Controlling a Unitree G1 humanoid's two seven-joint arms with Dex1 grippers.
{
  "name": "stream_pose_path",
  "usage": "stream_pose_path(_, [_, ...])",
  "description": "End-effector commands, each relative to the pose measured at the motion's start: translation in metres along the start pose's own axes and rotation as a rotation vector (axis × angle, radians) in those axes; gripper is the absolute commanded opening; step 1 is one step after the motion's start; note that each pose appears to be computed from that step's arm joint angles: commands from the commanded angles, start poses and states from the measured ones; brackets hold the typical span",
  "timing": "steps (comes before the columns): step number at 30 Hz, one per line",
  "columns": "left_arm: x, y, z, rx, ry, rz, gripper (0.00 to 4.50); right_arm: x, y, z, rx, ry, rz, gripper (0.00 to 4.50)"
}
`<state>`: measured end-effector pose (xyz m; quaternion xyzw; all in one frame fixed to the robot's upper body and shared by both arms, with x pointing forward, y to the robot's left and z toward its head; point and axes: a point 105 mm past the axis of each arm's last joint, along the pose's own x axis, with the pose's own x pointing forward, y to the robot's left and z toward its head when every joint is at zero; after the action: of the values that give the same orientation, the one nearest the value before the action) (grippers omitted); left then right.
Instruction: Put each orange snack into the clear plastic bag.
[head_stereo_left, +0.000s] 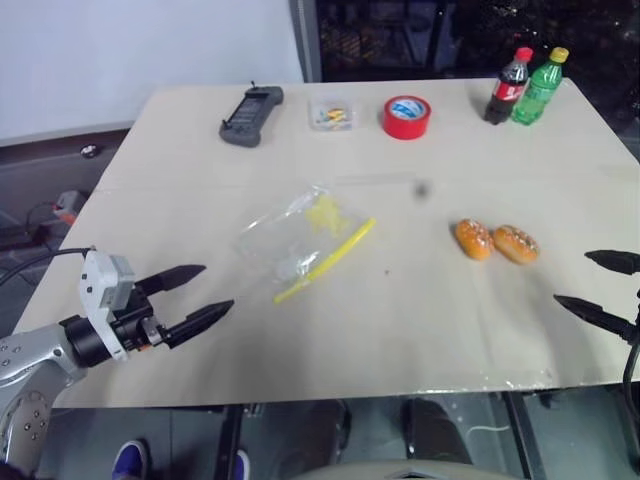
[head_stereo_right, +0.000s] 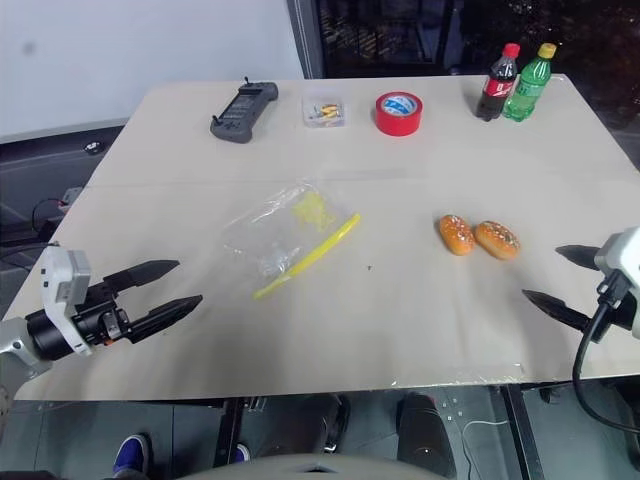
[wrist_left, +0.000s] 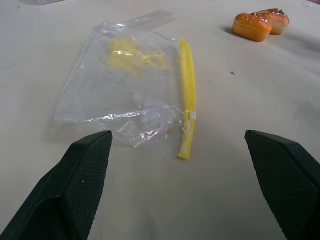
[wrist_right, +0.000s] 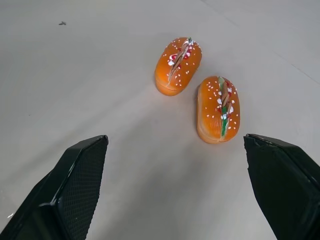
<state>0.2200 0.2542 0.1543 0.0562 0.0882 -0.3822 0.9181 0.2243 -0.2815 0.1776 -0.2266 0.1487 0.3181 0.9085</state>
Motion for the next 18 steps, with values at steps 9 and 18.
stream_pose_path(9, [0.017, -0.007, 0.005, -0.004, -0.060, -0.008, 4.50, 0.019, 0.007, 0.023, 0.003, -0.137, 0.013, 4.45])
stream_pose_path(18, [0.037, 0.012, -0.002, -0.051, -0.039, 0.224, 4.50, 0.057, 0.020, 0.057, 0.006, -0.320, 0.056, 4.45])
